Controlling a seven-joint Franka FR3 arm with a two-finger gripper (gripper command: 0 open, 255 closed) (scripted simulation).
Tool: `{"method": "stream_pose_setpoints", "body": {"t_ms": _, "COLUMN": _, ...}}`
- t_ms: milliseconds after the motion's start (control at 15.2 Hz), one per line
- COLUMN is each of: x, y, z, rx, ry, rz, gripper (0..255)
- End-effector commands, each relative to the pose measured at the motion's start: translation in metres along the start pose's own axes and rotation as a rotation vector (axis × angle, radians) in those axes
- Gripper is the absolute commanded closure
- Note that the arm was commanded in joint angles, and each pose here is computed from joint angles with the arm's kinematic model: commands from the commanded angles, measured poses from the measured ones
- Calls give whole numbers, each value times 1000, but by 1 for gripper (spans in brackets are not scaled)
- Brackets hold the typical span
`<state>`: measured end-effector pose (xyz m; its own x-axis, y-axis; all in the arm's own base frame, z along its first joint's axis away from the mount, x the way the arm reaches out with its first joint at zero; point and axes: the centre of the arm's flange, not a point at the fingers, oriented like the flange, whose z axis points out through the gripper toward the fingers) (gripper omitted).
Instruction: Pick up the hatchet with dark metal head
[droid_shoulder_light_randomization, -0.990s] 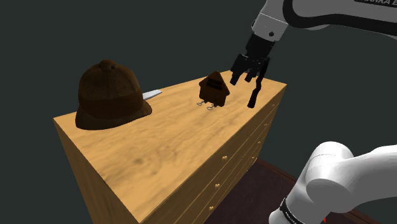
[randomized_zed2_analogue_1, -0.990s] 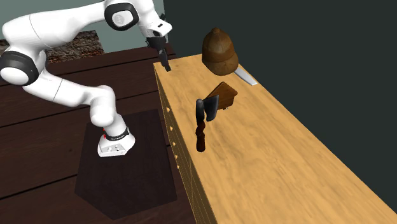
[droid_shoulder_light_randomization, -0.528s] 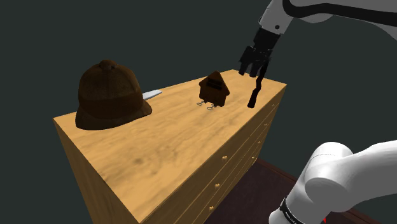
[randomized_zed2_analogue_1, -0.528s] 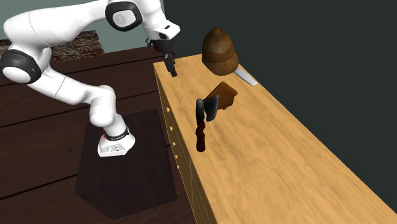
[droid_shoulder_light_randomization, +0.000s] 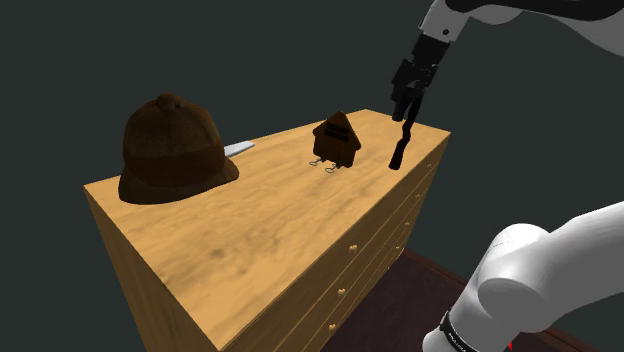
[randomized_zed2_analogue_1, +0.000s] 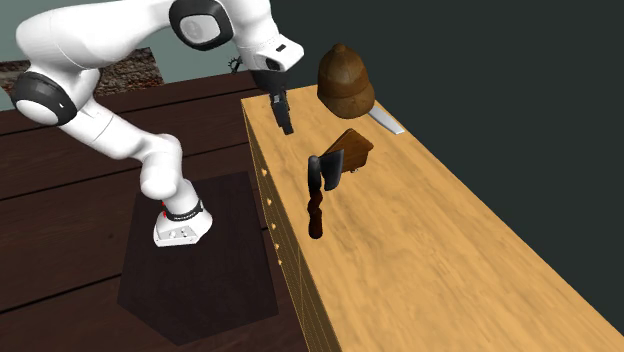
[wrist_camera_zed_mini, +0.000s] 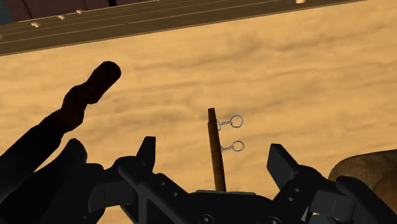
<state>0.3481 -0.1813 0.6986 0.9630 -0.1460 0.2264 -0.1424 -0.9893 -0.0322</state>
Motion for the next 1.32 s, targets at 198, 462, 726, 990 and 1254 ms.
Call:
{"method": "stream_pose_setpoints", "body": {"t_ms": 198, "x": 25, "y": 61, "z": -13, "rx": -1, "ry": -7, "rz": 13, "gripper": 0}}
{"method": "stream_pose_setpoints", "body": {"t_ms": 462, "x": 43, "y": 109, "z": -22, "rx": -1, "ry": -13, "rz": 24, "gripper": 0}}
{"method": "stream_pose_setpoints", "body": {"t_ms": 726, "x": 61, "y": 158, "z": -32, "rx": -2, "ry": -19, "rz": 35, "gripper": 0}}
{"method": "stream_pose_setpoints", "body": {"t_ms": 990, "x": 60, "y": 166, "z": -18, "rx": -2, "ry": -20, "rz": 36, "gripper": 0}}
{"method": "stream_pose_setpoints", "body": {"t_ms": 1254, "x": 55, "y": 167, "z": 3, "rx": -2, "ry": -20, "rz": 36, "gripper": 0}}
